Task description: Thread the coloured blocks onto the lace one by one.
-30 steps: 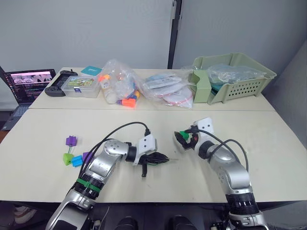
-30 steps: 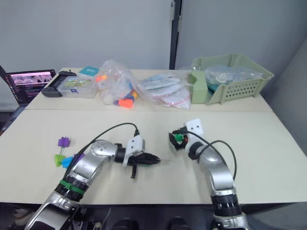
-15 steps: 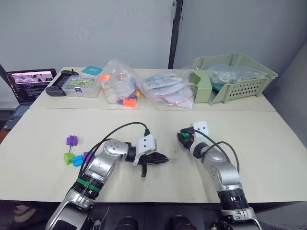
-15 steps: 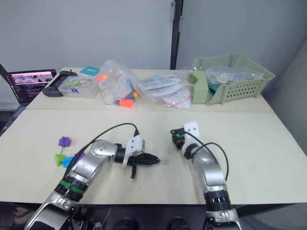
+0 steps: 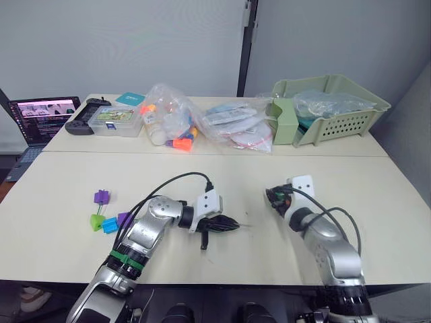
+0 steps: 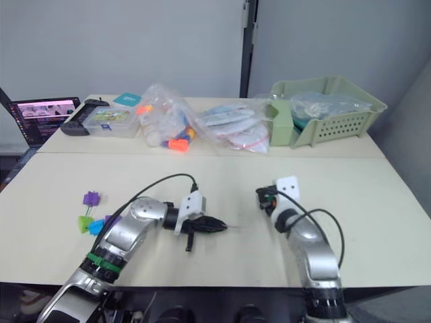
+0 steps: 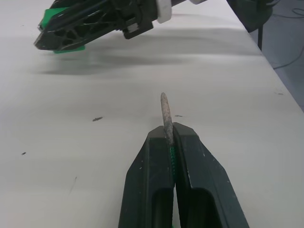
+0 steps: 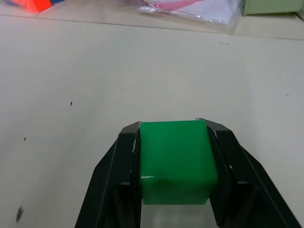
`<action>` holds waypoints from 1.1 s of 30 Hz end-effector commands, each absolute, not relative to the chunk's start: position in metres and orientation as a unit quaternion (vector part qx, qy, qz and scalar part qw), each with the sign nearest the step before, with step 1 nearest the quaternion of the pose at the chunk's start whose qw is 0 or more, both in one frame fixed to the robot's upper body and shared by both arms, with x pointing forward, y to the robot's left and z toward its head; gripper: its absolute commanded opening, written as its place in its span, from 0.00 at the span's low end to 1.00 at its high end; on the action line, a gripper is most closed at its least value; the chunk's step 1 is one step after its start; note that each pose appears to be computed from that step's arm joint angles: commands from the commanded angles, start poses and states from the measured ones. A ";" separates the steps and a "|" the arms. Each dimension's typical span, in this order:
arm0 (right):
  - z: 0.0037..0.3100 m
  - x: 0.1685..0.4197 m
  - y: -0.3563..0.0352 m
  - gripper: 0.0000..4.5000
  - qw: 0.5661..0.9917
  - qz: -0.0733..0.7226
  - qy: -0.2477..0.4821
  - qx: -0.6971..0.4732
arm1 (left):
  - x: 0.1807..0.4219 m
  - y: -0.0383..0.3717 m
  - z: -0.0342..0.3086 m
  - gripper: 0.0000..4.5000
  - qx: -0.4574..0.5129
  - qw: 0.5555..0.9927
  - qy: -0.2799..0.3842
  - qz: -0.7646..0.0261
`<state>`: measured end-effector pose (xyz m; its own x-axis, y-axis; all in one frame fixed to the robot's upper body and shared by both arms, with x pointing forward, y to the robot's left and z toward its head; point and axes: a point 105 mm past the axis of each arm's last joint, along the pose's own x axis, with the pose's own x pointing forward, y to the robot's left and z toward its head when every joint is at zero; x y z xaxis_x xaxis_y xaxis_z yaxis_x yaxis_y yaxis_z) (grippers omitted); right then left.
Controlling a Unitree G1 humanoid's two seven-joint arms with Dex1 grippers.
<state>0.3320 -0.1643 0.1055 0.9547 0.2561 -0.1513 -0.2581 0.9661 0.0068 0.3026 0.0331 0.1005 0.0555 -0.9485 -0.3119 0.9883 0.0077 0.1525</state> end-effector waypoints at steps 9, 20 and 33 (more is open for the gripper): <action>0.099 0.269 -0.167 0.27 0.993 0.063 0.098 0.017 | 0.305 0.013 0.109 0.00 0.165 0.669 0.029 -0.724; 0.100 0.260 -0.170 0.79 0.991 0.070 0.100 0.053 | 0.304 0.002 0.109 0.00 0.168 0.655 0.017 -0.737; 0.169 0.251 -0.220 0.99 0.944 0.316 0.095 -0.030 | 0.307 0.000 0.108 0.00 0.162 0.673 0.008 -0.721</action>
<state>0.2520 -0.2218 0.1634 0.8185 0.5394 -0.1978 -0.5460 0.8374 0.0244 0.3057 0.0018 0.1016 -0.0546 -0.9633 -0.2628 0.9799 -0.1023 0.1715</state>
